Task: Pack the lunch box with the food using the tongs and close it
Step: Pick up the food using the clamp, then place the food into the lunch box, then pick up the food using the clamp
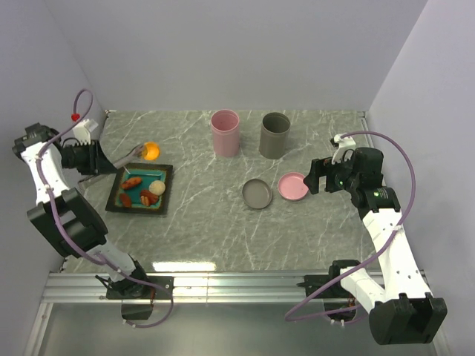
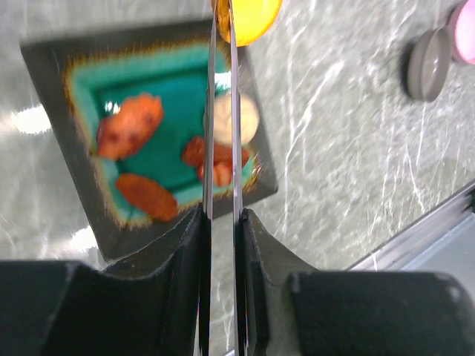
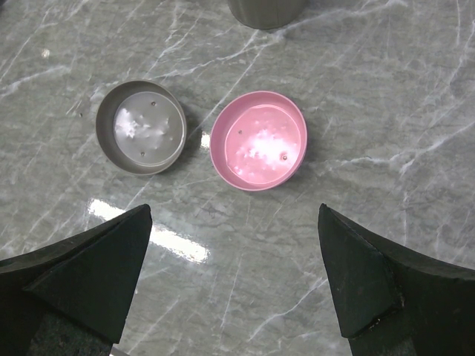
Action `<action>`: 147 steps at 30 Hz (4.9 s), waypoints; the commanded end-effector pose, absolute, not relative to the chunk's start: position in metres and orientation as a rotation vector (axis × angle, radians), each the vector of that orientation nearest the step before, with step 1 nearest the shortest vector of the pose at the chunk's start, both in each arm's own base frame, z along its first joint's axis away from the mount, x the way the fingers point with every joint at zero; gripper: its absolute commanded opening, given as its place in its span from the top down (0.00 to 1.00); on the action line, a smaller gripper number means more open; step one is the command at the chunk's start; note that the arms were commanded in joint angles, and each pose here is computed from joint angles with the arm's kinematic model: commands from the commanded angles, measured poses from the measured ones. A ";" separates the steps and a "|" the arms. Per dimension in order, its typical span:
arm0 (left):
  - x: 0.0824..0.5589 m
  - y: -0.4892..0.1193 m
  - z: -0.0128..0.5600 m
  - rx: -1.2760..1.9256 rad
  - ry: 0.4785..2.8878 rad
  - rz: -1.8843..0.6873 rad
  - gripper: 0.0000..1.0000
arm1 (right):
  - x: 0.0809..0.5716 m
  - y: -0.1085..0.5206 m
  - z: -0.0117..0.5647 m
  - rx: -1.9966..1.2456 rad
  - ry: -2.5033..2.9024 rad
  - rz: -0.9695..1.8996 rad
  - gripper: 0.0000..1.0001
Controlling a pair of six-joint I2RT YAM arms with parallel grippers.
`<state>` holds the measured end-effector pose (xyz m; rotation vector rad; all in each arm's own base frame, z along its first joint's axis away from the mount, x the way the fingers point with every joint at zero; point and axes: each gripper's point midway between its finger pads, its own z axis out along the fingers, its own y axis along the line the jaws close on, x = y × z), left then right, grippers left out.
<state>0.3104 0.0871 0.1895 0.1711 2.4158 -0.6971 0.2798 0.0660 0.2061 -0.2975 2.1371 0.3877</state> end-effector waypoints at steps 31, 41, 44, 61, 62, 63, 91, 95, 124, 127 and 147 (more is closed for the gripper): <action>0.445 -0.154 0.304 0.296 2.170 -0.894 0.98 | 0.278 0.062 0.220 -0.315 2.072 0.345 0.00; 0.459 -0.148 0.274 0.278 2.241 -0.841 0.91 | 0.279 0.060 0.218 -0.309 2.076 0.330 0.00; 0.456 -0.148 0.271 0.299 2.248 -0.845 0.87 | 0.280 0.059 0.216 -0.306 2.081 0.326 0.00; 0.444 -0.152 0.296 0.372 2.194 -0.858 0.50 | 0.280 0.059 0.216 -0.302 2.085 0.331 0.00; 0.442 -0.152 0.298 0.376 2.190 -0.857 0.50 | 0.280 0.060 0.216 -0.305 2.083 0.335 0.00; 0.441 -0.151 0.298 0.378 2.191 -0.854 0.50 | 0.281 0.060 0.216 -0.302 2.089 0.338 0.00; 0.250 0.023 0.212 0.558 2.491 -0.277 0.45 | 0.278 0.064 0.216 -0.317 2.090 0.366 0.00; 0.246 0.030 0.203 0.551 2.516 -0.222 0.44 | 0.279 0.064 0.217 -0.313 2.095 0.369 0.00; 0.268 0.050 0.154 0.525 2.649 -0.206 0.43 | 0.279 0.064 0.218 -0.312 2.096 0.365 0.00; 0.267 0.051 0.148 0.527 2.669 -0.215 0.43 | 0.280 0.064 0.217 -0.310 2.099 0.367 0.00; 0.261 0.036 0.154 0.520 2.674 -0.334 0.43 | 0.278 0.063 0.217 -0.307 2.097 0.360 0.00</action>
